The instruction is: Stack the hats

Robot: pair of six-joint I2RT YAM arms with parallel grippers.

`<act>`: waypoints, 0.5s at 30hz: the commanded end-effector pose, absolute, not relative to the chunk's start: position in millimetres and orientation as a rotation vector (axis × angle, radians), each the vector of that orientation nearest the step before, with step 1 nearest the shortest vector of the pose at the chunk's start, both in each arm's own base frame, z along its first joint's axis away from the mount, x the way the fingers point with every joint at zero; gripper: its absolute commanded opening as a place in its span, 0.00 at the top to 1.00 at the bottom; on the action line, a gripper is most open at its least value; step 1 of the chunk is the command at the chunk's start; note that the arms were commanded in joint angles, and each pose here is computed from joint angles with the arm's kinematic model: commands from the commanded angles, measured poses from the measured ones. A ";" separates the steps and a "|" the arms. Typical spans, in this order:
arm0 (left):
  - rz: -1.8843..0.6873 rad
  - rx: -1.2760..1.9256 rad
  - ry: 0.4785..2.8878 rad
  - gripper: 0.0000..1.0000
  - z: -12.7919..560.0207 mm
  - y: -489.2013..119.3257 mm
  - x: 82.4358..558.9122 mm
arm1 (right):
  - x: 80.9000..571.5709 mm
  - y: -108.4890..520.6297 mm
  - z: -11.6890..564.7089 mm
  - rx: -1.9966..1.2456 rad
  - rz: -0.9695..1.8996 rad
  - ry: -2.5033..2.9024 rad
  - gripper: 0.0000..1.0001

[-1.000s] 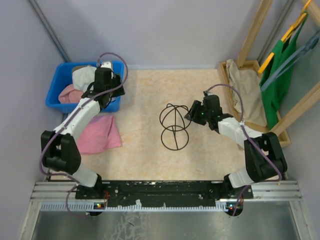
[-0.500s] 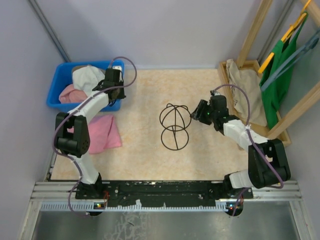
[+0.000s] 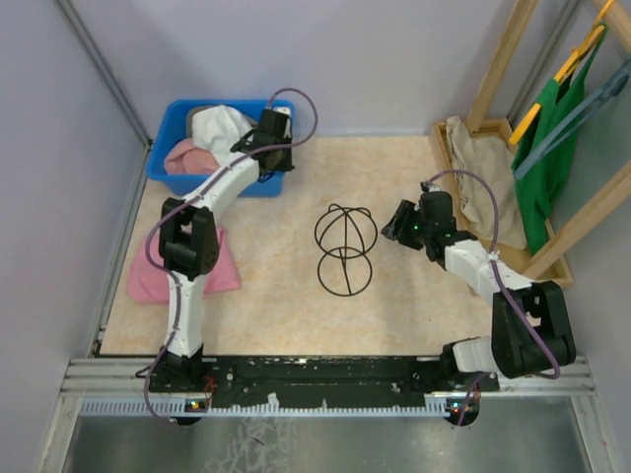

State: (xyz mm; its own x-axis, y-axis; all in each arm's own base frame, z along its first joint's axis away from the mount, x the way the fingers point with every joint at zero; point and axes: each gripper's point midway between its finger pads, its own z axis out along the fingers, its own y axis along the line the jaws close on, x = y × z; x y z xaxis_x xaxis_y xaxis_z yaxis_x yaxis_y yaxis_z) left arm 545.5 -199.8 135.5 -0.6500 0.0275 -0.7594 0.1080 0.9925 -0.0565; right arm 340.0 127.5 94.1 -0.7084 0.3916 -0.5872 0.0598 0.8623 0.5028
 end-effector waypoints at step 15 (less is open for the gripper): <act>-0.605 0.217 2.052 0.54 235.3 -331.0 543.1 | 339.9 115.5 115.5 0.286 0.558 2.239 0.51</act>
